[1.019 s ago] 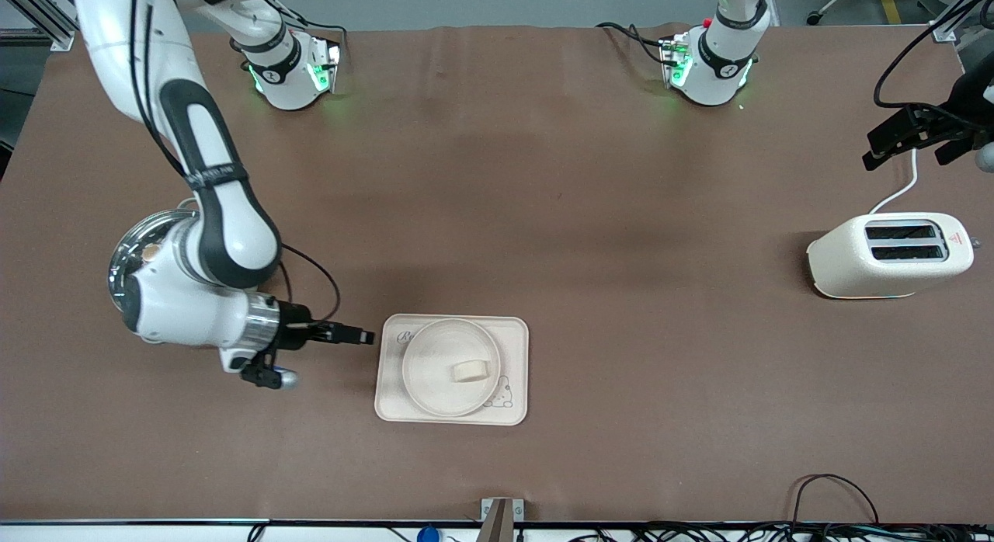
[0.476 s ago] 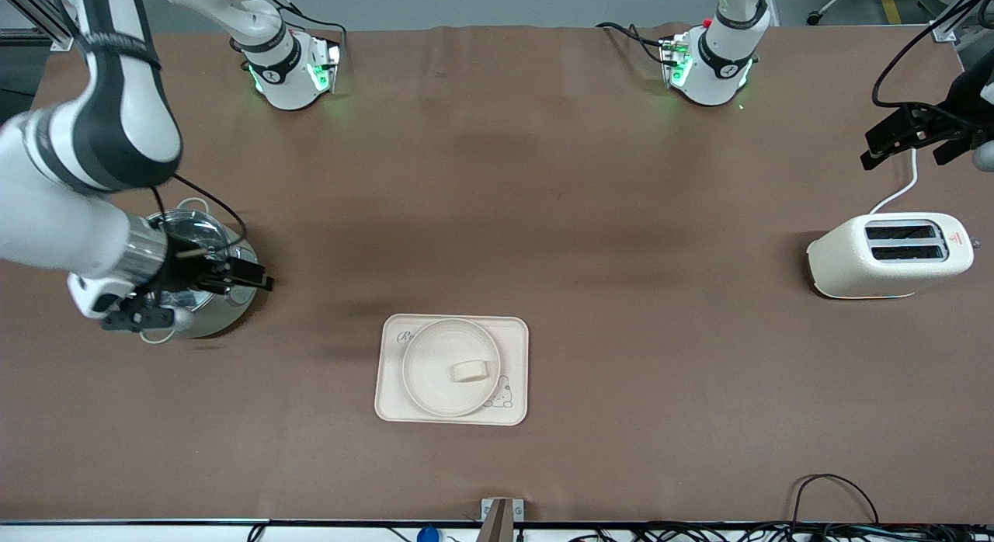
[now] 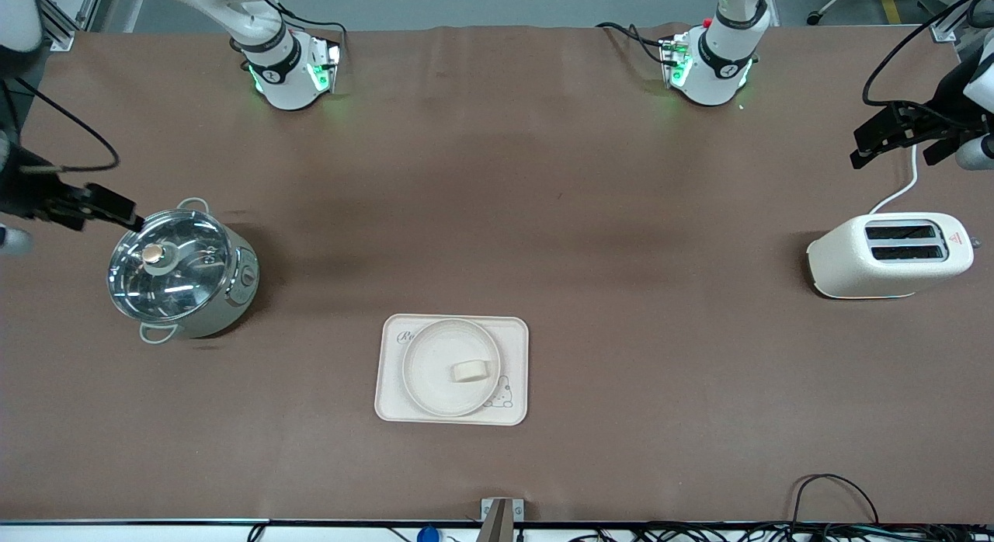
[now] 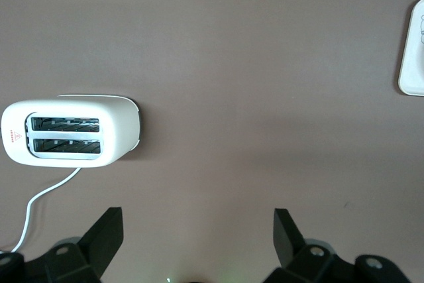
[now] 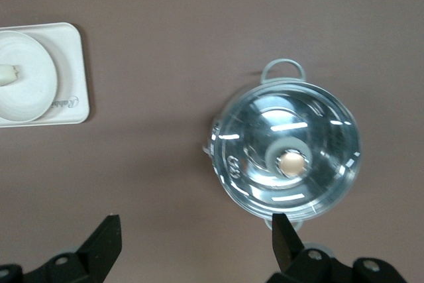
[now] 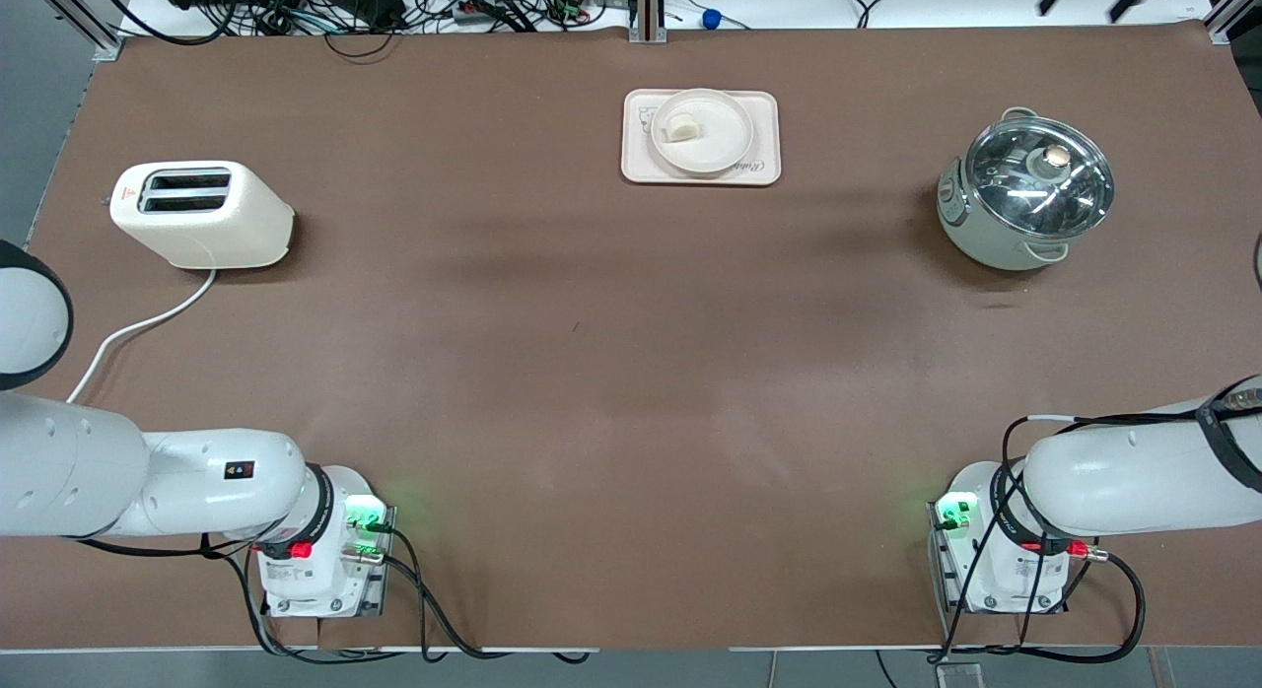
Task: Place bun in plate and plate on tray
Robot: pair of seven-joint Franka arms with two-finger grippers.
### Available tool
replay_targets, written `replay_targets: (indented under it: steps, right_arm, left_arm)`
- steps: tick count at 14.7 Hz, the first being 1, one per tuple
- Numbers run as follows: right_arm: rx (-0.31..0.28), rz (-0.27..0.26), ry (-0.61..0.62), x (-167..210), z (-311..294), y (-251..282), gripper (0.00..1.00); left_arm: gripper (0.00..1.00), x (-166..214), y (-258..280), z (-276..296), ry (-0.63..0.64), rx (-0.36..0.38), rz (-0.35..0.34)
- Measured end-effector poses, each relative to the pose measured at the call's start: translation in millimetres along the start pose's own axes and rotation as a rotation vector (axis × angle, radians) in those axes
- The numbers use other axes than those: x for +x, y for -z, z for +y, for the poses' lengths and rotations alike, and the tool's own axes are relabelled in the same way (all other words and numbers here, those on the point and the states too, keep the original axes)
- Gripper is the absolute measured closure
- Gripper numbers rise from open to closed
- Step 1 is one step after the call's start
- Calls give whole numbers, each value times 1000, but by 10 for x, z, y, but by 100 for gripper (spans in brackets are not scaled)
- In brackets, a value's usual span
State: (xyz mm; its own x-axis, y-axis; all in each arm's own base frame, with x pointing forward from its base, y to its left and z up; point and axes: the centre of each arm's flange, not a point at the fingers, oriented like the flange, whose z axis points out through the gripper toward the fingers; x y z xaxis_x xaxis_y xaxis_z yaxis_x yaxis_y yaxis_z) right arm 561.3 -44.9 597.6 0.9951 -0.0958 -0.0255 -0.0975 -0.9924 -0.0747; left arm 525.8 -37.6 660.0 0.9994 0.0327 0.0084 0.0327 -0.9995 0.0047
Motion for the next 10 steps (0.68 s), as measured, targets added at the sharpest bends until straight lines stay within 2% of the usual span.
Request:
replay_targets:
  steps: [4, 7, 10]
  right_arm:
    - [-3, -30, -21, -230, 248, 208, 0]
    - [-34, -10, -6, -278, 198, 346, 0]
    - [-43, -20, 2, -344, 156, 484, 0]
  left_arm:
    - [0, -2, 23, 0, -6, 0, 4]
    - [0, -18, 14, 50, -24, 2, -6]
    - [0, -51, 9, 278, -74, 38, -5]
